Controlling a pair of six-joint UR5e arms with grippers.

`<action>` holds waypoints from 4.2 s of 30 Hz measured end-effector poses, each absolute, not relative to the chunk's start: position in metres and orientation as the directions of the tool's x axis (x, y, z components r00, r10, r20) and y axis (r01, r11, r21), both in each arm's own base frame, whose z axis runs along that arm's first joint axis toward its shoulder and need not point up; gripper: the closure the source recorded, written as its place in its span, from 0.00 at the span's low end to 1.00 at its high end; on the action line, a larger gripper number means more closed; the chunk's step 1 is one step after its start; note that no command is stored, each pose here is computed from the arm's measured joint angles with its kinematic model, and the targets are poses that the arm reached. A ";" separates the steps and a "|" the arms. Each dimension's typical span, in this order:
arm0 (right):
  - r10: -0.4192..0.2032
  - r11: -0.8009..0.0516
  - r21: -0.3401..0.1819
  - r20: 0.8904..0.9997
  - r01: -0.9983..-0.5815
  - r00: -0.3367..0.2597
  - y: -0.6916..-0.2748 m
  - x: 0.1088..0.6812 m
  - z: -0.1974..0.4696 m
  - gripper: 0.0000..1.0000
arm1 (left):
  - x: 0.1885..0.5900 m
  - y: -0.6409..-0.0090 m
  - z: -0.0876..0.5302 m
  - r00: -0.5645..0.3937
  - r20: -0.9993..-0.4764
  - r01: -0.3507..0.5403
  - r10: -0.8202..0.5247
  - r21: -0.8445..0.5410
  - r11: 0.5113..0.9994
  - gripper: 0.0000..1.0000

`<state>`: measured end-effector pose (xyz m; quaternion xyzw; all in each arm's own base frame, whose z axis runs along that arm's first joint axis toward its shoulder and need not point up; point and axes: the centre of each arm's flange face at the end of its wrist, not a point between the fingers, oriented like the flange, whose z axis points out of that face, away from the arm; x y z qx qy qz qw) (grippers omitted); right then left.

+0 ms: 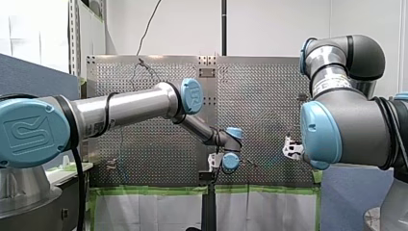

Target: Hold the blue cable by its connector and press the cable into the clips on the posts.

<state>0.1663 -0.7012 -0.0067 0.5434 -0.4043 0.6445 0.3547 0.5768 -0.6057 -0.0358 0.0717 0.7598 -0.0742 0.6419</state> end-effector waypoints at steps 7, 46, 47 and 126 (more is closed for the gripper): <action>0.017 -0.424 -0.137 0.987 -0.895 -0.159 -0.701 0.167 -0.007 1.00 | 0.576 -0.606 -0.036 -0.166 -0.986 0.205 0.014 -0.021 0.979 1.00; 0.009 -0.424 -0.136 0.988 -0.895 -0.155 -0.700 0.167 -0.009 1.00 | 0.539 -0.616 -0.021 -0.202 -0.974 0.346 0.101 0.025 0.938 0.00; 0.009 -0.424 -0.136 0.988 -0.895 -0.154 -0.700 0.168 -0.009 1.00 | 0.539 -0.616 -0.017 -0.197 -0.976 0.355 0.096 0.021 0.935 0.00; -0.077 -0.418 -0.124 0.992 -0.900 -0.101 -0.681 0.182 -0.033 1.00 | 0.444 -0.618 -0.008 -0.266 -0.957 0.460 0.118 -0.018 0.888 0.00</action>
